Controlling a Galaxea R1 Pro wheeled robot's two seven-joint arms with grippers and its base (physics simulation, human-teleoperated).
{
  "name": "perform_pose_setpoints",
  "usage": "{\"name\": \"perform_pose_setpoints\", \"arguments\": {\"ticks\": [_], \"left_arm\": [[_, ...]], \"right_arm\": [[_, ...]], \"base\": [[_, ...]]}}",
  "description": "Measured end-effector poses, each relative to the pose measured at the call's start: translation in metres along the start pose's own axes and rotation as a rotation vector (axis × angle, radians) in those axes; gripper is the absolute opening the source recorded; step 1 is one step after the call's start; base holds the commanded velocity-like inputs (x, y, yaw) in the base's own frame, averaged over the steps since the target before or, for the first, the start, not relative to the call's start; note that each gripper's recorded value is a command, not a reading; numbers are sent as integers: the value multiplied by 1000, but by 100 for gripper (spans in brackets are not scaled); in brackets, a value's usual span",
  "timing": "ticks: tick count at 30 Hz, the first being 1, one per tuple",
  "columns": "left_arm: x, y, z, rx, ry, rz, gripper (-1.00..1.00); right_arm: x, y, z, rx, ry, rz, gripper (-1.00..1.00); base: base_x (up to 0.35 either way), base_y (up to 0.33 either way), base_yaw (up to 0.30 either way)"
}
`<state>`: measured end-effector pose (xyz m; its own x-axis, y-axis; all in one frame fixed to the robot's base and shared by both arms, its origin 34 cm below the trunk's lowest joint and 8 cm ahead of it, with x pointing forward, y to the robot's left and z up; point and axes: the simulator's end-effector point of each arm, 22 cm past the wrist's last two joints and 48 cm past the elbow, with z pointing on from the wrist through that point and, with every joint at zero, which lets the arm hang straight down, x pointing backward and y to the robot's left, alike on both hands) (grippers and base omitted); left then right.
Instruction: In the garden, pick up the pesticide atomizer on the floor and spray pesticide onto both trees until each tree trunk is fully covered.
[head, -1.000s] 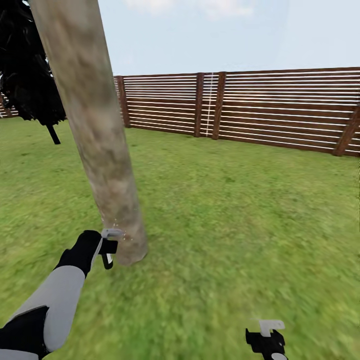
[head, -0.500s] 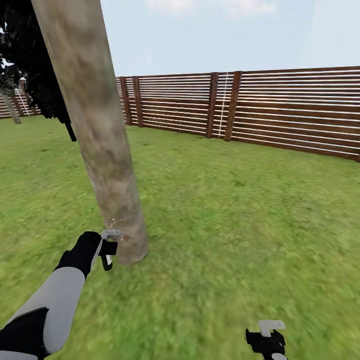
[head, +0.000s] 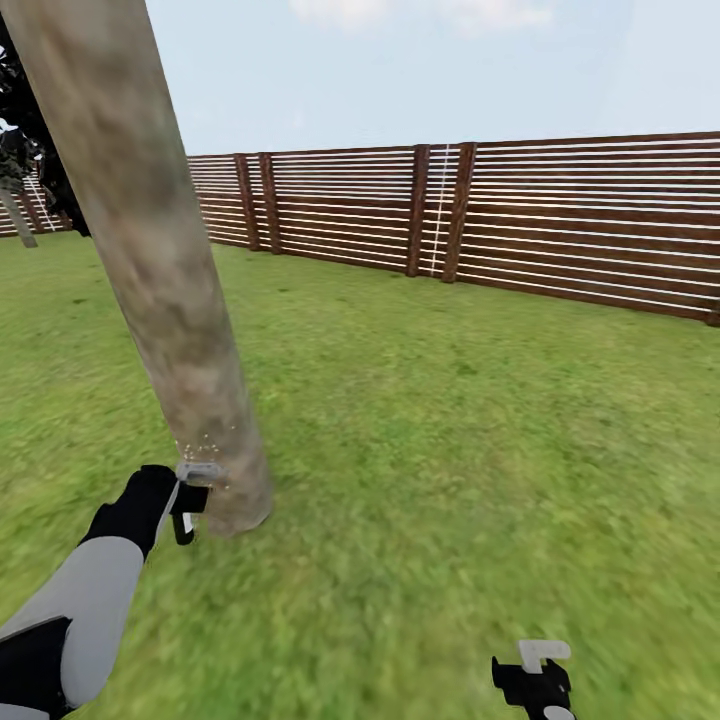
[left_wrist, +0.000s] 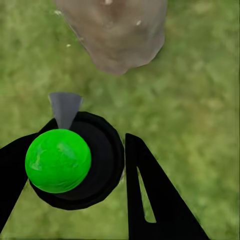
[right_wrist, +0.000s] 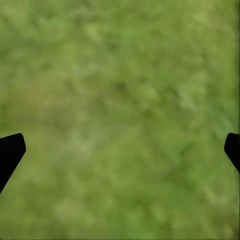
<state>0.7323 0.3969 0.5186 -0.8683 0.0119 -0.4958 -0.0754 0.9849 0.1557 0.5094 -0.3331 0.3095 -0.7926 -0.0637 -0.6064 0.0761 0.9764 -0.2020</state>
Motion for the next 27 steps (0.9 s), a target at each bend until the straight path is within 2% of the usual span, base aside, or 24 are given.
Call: {"name": "perform_pose_setpoints", "arguments": {"ticks": [4, 9, 12, 15, 20, 27], "left_arm": [[0, -5, 1, 8, 0, -3, -100], [-10, -22, -1, 24, -11, 3, -100], [1, -7, 0, 1, 32, -6, -100], [-9, 6, -7, -20, 6, -19, -100], [-21, -29, -12, 22, -27, -10, -100], [-21, -34, -12, 23, -29, -3, -100]], "right_arm": [[1, 0, 0, 0, 2, 0, 100], [2, 1, 1, -2, 5, -1, 100], [3, 2, 1, -2, 7, -1, 100], [4, 1, 1, -2, 8, -1, 100], [5, 0, 1, 0, 9, -1, 100], [6, -1, 1, 2, 10, -1, 100]], "base": [[14, -15, 202], [1, -1, 247], [0, 0, 250], [0, 0, 147], [29, -86, 15], [13, -266, 0]]}}
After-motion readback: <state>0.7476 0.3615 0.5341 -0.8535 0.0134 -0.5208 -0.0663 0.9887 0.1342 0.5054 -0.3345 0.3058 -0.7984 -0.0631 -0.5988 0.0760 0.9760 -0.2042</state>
